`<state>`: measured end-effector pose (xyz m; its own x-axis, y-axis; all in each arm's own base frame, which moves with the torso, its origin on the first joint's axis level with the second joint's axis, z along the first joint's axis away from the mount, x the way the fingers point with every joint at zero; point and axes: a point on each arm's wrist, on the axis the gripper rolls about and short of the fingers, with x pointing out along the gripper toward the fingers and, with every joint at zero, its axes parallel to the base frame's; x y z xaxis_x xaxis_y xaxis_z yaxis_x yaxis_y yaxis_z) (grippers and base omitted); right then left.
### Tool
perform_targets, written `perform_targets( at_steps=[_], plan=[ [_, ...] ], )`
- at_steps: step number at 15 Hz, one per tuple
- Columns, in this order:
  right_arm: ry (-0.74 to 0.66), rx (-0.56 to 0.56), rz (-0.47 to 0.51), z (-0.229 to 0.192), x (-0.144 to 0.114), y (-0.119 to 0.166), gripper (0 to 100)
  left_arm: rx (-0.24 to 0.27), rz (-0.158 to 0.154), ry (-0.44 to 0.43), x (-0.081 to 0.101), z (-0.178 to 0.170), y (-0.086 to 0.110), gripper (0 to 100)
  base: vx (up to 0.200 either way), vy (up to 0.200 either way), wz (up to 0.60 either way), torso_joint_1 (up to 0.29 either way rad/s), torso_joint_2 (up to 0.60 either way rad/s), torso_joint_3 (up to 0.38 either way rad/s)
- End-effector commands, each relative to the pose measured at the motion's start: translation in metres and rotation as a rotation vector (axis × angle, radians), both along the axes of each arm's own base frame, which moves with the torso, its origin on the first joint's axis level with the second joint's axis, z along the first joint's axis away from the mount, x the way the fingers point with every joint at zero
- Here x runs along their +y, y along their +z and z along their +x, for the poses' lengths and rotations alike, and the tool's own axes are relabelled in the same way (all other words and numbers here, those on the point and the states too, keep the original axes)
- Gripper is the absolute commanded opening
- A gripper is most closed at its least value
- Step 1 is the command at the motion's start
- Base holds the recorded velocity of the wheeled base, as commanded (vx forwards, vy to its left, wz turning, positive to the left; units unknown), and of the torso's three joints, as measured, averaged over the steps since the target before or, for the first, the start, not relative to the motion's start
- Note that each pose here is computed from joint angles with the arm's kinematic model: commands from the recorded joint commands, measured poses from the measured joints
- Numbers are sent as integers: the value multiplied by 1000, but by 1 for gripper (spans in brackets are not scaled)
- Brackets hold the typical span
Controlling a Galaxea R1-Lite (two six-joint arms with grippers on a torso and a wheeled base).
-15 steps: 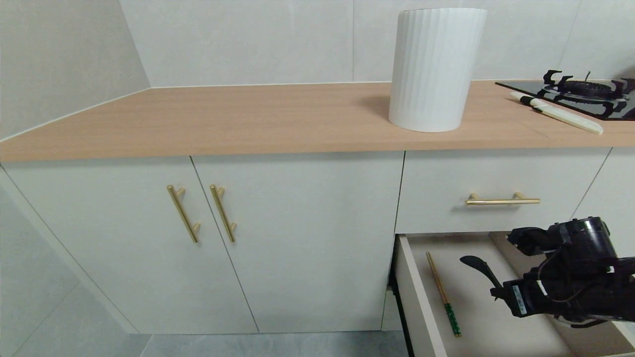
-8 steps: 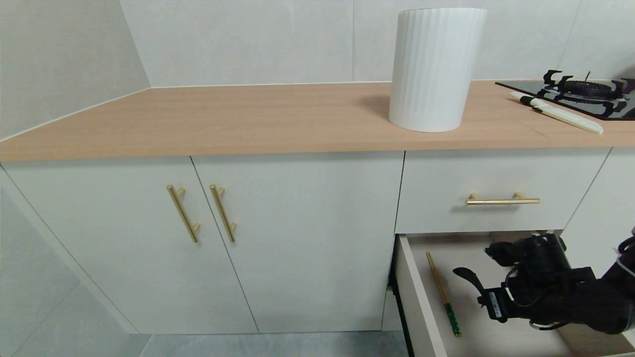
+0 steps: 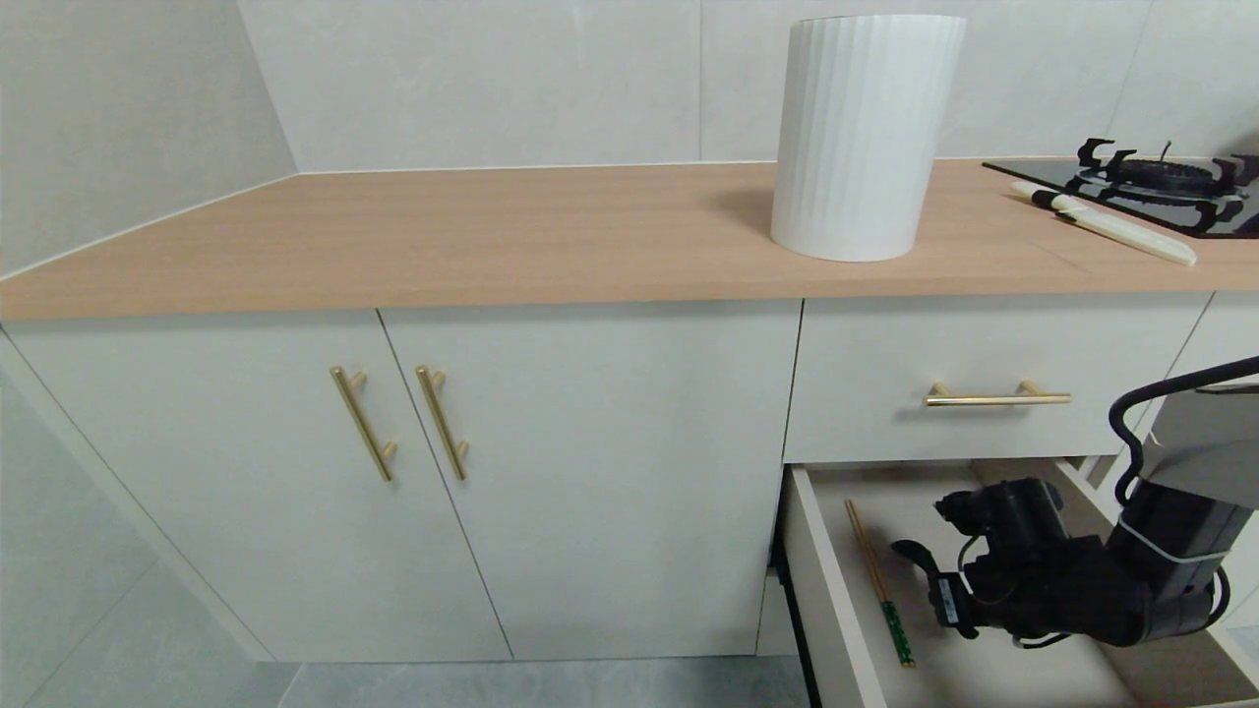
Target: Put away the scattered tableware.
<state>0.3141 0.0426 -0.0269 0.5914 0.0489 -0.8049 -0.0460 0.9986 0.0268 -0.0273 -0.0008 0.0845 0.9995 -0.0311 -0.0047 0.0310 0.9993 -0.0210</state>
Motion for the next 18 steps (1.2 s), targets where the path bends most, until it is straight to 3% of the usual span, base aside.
perform_targets(
  at_steps=[1,13,14,18],
  plan=[
    [-16,1,3,3,-4,-6,0,0,-1,0,0,0,0,100,0,0,0,0,0,0],
    [-47,-22,-4,8,-5,-8,0,0,-1,0,0,0,0,100,0,0,0,0,0,0],
    [-47,-22,-4,8,-5,-8,100,0,-1,0,0,0,0,100,0,0,0,0,0,0],
    [-47,-25,-3,9,-5,-8,100,0,-1,0,0,0,0,100,0,0,0,0,0,0]
  ],
)
